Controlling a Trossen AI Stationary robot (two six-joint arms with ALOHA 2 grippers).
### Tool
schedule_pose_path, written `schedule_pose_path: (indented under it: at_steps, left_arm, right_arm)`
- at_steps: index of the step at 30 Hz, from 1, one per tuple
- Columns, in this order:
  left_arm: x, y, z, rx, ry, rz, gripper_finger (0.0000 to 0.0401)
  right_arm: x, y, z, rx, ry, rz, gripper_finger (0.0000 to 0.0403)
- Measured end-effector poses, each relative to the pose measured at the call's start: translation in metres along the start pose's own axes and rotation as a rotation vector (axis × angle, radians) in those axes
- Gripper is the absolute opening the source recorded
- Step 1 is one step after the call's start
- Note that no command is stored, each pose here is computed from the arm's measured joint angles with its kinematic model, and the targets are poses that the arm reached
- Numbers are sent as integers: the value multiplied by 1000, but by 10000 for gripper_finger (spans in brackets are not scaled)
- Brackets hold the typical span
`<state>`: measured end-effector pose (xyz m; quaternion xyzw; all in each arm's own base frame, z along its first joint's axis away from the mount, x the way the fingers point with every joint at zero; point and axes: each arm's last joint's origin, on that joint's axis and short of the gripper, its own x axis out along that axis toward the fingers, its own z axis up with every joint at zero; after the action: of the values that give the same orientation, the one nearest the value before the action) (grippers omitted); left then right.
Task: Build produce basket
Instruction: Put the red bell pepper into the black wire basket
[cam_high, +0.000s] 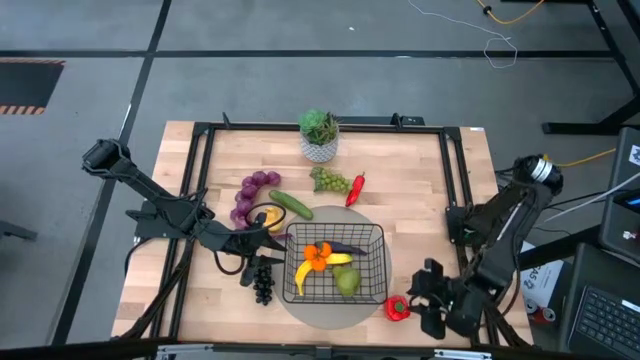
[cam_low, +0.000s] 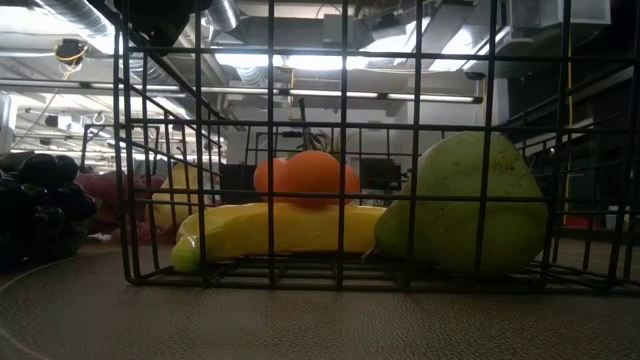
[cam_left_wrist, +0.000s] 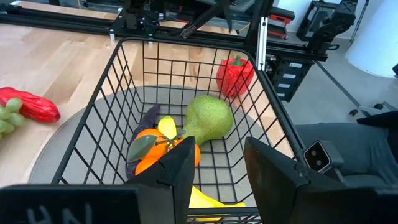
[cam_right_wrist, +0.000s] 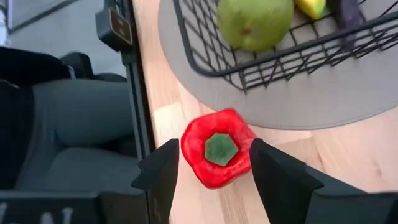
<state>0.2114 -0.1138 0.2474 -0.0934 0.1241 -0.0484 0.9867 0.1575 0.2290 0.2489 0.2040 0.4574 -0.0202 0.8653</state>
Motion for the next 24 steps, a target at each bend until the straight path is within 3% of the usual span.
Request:
schedule_pose_path:
  at_steps: [10,24]
  left_arm:
    - [0,0,0,1,0,0,134]
    - [0,0,0,1,-1,0,134]
  right_arm:
    - [42,9,-18,-54,4,-94,196]
    - [50,9,-22,-66,16,-116,139]
